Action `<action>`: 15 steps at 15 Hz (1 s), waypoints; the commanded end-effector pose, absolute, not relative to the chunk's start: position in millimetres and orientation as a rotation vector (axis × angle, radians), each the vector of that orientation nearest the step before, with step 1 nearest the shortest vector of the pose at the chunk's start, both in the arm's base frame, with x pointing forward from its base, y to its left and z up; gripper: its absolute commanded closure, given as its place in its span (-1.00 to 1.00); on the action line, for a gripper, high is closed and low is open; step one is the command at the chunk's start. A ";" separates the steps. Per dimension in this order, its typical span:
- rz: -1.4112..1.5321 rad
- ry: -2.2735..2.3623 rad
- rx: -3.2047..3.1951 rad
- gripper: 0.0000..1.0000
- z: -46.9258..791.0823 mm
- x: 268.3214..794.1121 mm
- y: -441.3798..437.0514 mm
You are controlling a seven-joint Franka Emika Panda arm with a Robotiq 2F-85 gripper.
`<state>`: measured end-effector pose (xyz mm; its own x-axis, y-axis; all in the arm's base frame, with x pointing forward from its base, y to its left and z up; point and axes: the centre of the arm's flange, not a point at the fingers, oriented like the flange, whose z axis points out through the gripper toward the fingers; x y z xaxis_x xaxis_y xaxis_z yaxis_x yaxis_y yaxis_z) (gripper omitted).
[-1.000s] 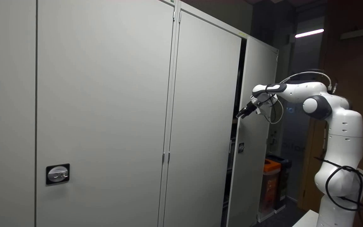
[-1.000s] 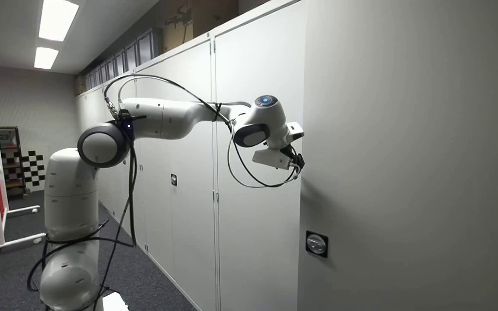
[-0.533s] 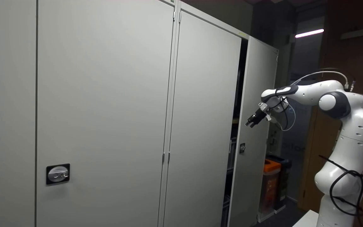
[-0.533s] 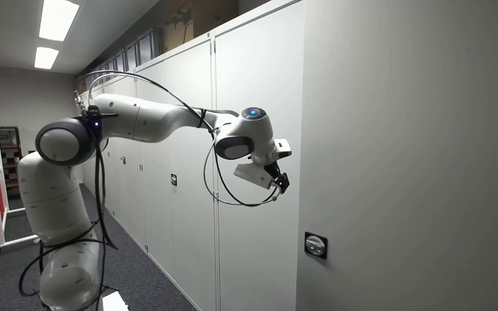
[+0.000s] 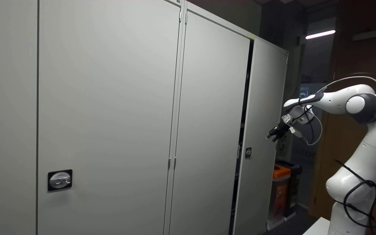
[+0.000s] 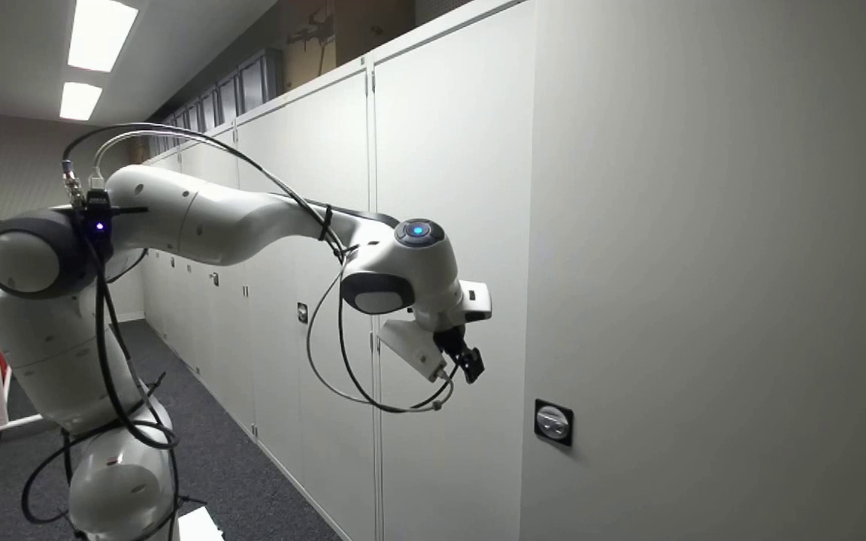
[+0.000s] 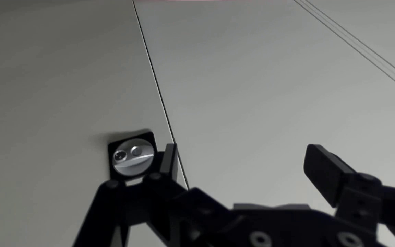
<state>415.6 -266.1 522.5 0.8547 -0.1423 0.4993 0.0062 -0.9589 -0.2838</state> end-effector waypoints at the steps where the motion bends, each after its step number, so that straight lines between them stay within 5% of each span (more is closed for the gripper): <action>1: -0.786 0.223 -2.688 -1.00 496.7 385.1 -284.0; 15: -0.819 0.651 -2.295 -1.00 428.5 350.2 -356.2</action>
